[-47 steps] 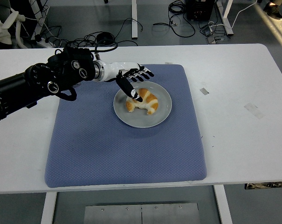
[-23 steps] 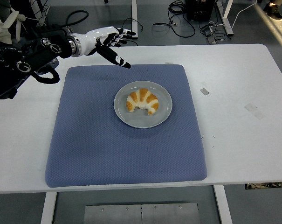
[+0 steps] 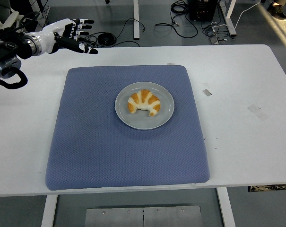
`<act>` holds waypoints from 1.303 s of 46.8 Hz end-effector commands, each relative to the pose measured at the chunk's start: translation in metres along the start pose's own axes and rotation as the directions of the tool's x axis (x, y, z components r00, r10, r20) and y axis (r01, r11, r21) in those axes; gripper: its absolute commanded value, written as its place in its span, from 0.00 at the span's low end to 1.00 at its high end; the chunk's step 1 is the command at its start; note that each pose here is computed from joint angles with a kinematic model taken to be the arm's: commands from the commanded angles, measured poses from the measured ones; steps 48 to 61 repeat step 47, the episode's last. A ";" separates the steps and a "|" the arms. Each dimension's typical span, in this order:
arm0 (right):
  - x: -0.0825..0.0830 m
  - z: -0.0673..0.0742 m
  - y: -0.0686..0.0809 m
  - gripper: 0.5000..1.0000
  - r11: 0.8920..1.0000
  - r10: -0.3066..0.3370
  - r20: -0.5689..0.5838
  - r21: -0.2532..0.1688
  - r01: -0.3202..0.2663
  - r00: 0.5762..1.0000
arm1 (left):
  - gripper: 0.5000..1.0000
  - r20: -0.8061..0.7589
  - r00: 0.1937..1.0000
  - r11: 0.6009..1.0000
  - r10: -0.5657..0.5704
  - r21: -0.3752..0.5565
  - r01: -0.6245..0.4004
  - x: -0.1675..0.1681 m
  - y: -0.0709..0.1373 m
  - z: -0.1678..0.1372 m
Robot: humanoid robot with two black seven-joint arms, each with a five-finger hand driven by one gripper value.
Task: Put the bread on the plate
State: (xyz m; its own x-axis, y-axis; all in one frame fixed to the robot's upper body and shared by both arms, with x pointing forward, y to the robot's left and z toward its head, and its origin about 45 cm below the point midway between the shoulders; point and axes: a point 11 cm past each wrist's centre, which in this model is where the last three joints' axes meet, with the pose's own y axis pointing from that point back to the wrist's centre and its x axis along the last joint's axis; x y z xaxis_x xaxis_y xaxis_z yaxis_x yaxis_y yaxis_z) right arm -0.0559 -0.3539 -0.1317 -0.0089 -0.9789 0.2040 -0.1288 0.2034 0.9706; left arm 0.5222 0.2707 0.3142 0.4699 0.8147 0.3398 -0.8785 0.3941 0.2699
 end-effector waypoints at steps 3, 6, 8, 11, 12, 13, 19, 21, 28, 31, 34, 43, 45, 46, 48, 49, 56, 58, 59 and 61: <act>0.000 0.000 0.000 1.00 1.000 0.000 0.000 0.000 0.000 1.000 | 0.96 -0.077 0.996 0.999 0.045 -0.006 -0.045 0.013 0.006 -0.011; 0.000 0.000 0.000 1.00 1.000 0.000 0.000 0.000 0.000 1.000 | 0.96 -0.128 0.989 0.997 0.077 -0.014 -0.079 0.021 0.009 -0.015; 0.000 0.000 0.000 1.00 1.000 0.000 0.000 0.000 0.000 1.000 | 0.96 -0.158 0.983 0.995 0.098 -0.013 -0.101 0.026 0.011 -0.021; 0.000 0.000 0.000 1.00 1.000 0.000 0.000 0.000 0.000 1.000 | 0.96 -0.214 0.969 0.991 0.125 -0.016 -0.132 0.031 0.013 -0.029; 0.000 0.000 0.000 1.00 1.000 0.000 0.000 0.000 0.000 1.000 | 0.96 -0.240 0.962 0.990 0.133 -0.021 -0.142 0.032 0.014 -0.031; 0.000 0.000 0.000 1.00 1.000 0.000 0.000 0.000 0.000 1.000 | 0.96 -0.269 0.953 0.988 0.139 -0.026 -0.152 0.033 0.014 -0.033; 0.000 0.000 0.000 1.00 1.000 0.000 0.000 0.000 0.000 1.000 | 0.96 -0.427 0.892 0.984 0.149 -0.027 -0.178 0.022 0.014 -0.057; 0.000 0.000 0.000 1.00 1.000 0.000 0.000 0.000 0.000 1.000 | 0.96 -0.462 0.875 0.984 0.141 -0.029 -0.175 0.015 0.012 -0.061; 0.000 0.000 0.000 1.00 1.000 0.000 0.000 0.000 0.000 1.000 | 0.96 -0.546 0.826 0.981 0.141 -0.034 -0.190 0.008 0.011 -0.071; 0.000 0.000 0.000 1.00 1.000 0.000 0.000 0.000 0.000 1.000 | 0.96 -0.584 0.799 0.977 0.146 -0.040 -0.208 0.010 0.012 -0.073; 0.000 0.000 0.000 1.00 1.000 0.000 0.000 0.000 0.000 1.000 | 0.96 -0.623 0.768 0.973 0.151 -0.042 -0.225 0.011 0.014 -0.077; -0.004 -0.001 0.000 1.00 1.000 -0.011 0.006 0.003 0.011 1.000 | 0.96 -0.677 0.720 0.969 0.155 -0.037 -0.244 0.009 0.016 -0.086; -0.005 -0.004 -0.001 1.00 1.000 -0.014 0.007 0.008 0.014 1.000 | 0.96 -0.685 0.713 0.969 0.150 -0.041 -0.244 0.007 0.015 -0.085; -0.005 -0.005 -0.001 1.00 1.000 -0.014 0.006 0.009 0.014 1.000 | 0.96 -0.687 0.711 0.969 0.149 -0.043 -0.245 0.007 0.015 -0.085; -0.005 -0.005 -0.001 1.00 1.000 -0.014 0.006 0.009 0.014 1.000 | 0.96 -0.688 0.711 0.969 0.147 -0.044 -0.242 0.006 0.014 -0.085; -0.005 -0.005 -0.001 1.00 1.000 -0.014 0.006 0.009 0.014 1.000 | 0.96 -0.688 0.711 0.969 0.147 -0.044 -0.242 0.006 0.014 -0.085; -0.005 -0.005 -0.001 1.00 1.000 -0.014 0.006 0.009 0.014 1.000 | 0.96 -0.688 0.711 0.969 0.147 -0.044 -0.242 0.006 0.014 -0.085; -0.005 -0.005 -0.001 1.00 1.000 -0.014 0.006 0.009 0.014 1.000 | 0.96 -0.688 0.711 0.969 0.147 -0.044 -0.242 0.006 0.014 -0.085; -0.005 -0.005 -0.001 1.00 1.000 -0.014 0.006 0.009 0.014 1.000 | 0.96 -0.688 0.711 0.969 0.147 -0.044 -0.242 0.006 0.014 -0.085; -0.005 -0.005 -0.001 1.00 1.000 -0.014 0.006 0.009 0.014 1.000 | 0.96 -0.688 0.711 0.969 0.147 -0.044 -0.242 0.006 0.014 -0.085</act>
